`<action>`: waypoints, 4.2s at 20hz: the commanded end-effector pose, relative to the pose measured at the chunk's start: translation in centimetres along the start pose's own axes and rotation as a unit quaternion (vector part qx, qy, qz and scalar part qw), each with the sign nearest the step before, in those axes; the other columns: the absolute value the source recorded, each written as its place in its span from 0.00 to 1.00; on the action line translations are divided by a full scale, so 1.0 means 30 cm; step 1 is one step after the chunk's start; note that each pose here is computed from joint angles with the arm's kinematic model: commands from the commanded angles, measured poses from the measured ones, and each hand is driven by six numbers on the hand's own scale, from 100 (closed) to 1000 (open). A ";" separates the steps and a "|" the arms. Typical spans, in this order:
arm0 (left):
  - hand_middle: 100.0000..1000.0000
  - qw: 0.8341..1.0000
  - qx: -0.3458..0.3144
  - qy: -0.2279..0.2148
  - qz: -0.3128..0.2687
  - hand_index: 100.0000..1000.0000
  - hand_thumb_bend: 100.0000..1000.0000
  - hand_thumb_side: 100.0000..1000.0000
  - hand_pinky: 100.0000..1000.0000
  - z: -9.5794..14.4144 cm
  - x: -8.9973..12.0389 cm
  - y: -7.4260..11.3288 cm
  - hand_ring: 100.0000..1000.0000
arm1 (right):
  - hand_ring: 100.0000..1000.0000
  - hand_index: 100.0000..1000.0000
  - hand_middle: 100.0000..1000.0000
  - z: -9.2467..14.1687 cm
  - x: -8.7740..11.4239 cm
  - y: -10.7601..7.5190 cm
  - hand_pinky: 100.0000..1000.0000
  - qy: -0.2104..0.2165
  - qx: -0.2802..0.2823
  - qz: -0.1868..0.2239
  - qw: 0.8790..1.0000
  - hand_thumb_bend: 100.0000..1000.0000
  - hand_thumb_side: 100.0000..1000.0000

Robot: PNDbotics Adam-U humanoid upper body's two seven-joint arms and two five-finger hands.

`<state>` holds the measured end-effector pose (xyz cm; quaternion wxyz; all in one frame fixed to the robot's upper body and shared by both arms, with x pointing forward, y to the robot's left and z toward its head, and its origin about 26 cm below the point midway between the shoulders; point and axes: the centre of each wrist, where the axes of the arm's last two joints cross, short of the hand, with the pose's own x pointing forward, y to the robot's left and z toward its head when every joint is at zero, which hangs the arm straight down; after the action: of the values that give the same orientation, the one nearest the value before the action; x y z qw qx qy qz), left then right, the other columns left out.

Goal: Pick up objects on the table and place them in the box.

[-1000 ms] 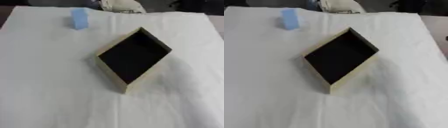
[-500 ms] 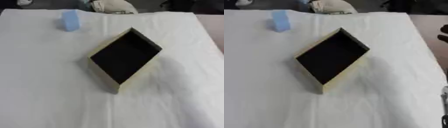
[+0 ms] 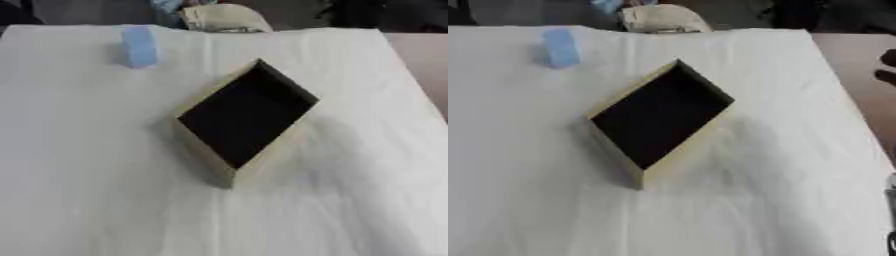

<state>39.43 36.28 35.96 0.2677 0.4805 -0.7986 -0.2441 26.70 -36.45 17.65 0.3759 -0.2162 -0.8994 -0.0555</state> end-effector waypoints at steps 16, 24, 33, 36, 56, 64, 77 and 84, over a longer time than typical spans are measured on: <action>0.87 0.956 -0.244 0.052 -0.152 0.90 0.53 0.98 0.80 -0.181 -0.058 -0.240 0.87 | 0.73 0.74 0.61 -0.023 0.030 -0.010 0.70 -0.018 0.016 0.011 1.000 0.00 1.00; 0.86 0.925 -0.312 0.036 -0.215 0.89 0.83 0.87 0.82 -0.211 -0.002 -0.310 0.89 | 0.73 0.74 0.61 -0.020 0.029 -0.010 0.70 -0.016 0.019 0.012 1.000 0.00 1.00; 0.88 0.902 -0.386 0.016 -0.192 0.86 0.97 0.70 0.84 -0.214 0.045 -0.365 0.91 | 0.73 0.74 0.60 -0.018 0.027 -0.008 0.70 -0.014 0.020 0.012 1.000 0.00 1.00; 0.90 0.902 -0.391 0.014 -0.185 0.88 0.95 0.67 0.85 -0.226 0.067 -0.366 0.91 | 0.73 0.74 0.60 -0.018 0.027 -0.008 0.70 -0.013 0.020 0.011 1.000 0.00 1.00; 0.97 0.929 -0.359 -0.035 -0.085 0.96 0.60 0.40 0.89 -0.266 0.187 -0.405 0.95 | 0.71 0.74 0.58 -0.028 0.032 0.001 0.70 -0.013 0.018 0.004 1.000 0.00 1.00; 0.97 0.931 -0.353 -0.035 -0.089 0.96 0.73 0.48 0.91 -0.282 0.217 -0.409 0.96 | 0.71 0.74 0.58 -0.040 0.038 0.008 0.69 -0.020 0.018 -0.003 1.000 0.00 1.00; 0.98 0.925 -0.368 0.036 -0.088 0.96 0.78 0.55 0.95 -0.307 0.224 -0.395 0.99 | 0.70 0.74 0.56 -0.064 0.051 0.021 0.69 -0.034 0.016 -0.013 0.999 0.00 1.00; 0.99 0.934 -0.344 0.071 -0.068 0.94 0.77 0.56 0.95 -0.321 0.196 -0.345 0.98 | 0.69 0.74 0.56 -0.084 0.063 0.034 0.69 -0.046 0.019 -0.022 0.999 0.00 1.00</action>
<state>50.74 24.31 34.97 0.4626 0.4125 -0.5972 -0.5092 27.86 -35.53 19.77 0.3524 -0.1928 -0.9147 -0.0443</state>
